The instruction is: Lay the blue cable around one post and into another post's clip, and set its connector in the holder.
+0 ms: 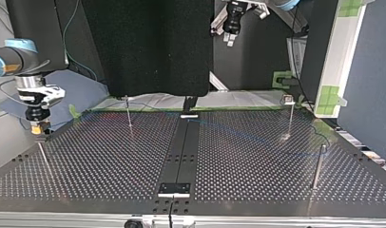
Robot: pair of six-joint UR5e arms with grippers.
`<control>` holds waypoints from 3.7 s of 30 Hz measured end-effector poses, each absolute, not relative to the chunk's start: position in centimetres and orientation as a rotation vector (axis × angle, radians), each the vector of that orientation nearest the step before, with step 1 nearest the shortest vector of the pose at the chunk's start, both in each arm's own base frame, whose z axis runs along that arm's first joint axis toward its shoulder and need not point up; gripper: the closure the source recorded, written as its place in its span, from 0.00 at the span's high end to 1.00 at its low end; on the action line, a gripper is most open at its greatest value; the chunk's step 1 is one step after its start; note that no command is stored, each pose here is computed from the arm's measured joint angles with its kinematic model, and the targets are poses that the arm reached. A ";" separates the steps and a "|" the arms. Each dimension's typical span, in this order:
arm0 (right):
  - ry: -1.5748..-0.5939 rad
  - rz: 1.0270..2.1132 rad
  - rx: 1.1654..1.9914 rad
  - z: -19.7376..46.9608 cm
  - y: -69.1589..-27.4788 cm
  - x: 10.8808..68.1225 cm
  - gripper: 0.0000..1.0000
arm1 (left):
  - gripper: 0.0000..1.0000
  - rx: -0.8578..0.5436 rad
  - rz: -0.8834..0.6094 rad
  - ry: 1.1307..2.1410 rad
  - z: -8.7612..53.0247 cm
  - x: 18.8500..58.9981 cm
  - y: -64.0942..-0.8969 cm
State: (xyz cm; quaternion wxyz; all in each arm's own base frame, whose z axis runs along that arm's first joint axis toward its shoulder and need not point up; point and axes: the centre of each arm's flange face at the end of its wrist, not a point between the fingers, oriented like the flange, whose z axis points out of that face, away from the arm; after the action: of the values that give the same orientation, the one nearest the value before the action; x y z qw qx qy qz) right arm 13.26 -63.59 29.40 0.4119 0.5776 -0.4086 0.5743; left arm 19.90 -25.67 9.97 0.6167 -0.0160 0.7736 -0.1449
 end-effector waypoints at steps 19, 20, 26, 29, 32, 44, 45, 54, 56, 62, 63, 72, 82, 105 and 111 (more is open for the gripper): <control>-0.986 1.496 1.502 28.9 -65.0 11.8 0.00 | 1.00 -0.030 -0.300 1.805 10.0 20.3 -25.4; -0.986 1.496 1.503 28.8 -65.0 11.8 0.00 | 1.00 -0.030 -0.299 1.805 10.0 20.3 -25.4; -0.986 1.502 1.515 28.4 -65.3 11.8 0.00 | 1.00 -0.033 -0.298 1.805 10.0 20.4 -25.4; -0.984 1.505 1.517 28.4 -65.6 11.8 0.00 | 1.00 -0.033 -0.297 1.805 10.0 20.4 -25.4; -0.979 1.515 1.517 28.6 -65.8 11.8 0.00 | 1.00 -0.034 -0.296 1.805 10.0 20.5 -25.3; -0.997 1.532 1.484 29.0 -66.4 11.6 0.00 | 1.00 -0.040 -0.290 1.806 10.0 20.7 -25.2; -1.002 1.530 1.480 29.0 -66.4 11.6 0.00 | 1.00 -0.040 -0.290 1.806 10.0 20.7 -25.2; -1.032 1.522 1.470 28.8 -66.4 11.8 0.00 | 1.00 -0.031 -0.313 1.803 10.1 21.0 -25.5; -1.033 1.524 1.472 28.8 -66.3 12.0 0.00 | 1.00 -0.029 -0.317 1.802 10.1 21.0 -25.6; -1.055 1.530 1.480 28.5 -66.1 12.3 0.00 | 1.00 -0.028 -0.319 1.802 10.1 21.1 -25.6; -1.058 1.532 1.480 28.4 -66.1 12.3 0.00 | 1.00 -0.028 -0.320 1.802 10.1 21.1 -25.6; -1.061 1.557 1.470 28.4 -66.1 12.7 0.00 | 1.00 -0.029 -0.320 1.801 10.2 21.1 -25.6; -1.038 1.606 1.424 28.9 -66.6 12.7 0.00 | 1.00 -0.031 -0.320 1.799 10.2 21.2 -25.6; -1.094 1.602 1.420 28.1 -66.7 12.7 0.00 | 1.00 -0.032 -0.320 1.798 10.2 21.3 -25.6; -1.092 1.606 1.426 28.3 -66.8 12.8 0.00 | 1.00 -0.031 -0.321 1.798 10.2 21.3 -25.7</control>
State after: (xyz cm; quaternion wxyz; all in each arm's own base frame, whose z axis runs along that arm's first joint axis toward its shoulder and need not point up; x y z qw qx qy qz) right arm 12.75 -66.81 28.28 0.3579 0.5527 -0.4231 0.6224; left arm 21.30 -25.66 10.22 0.6109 -0.0134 0.7792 -0.1392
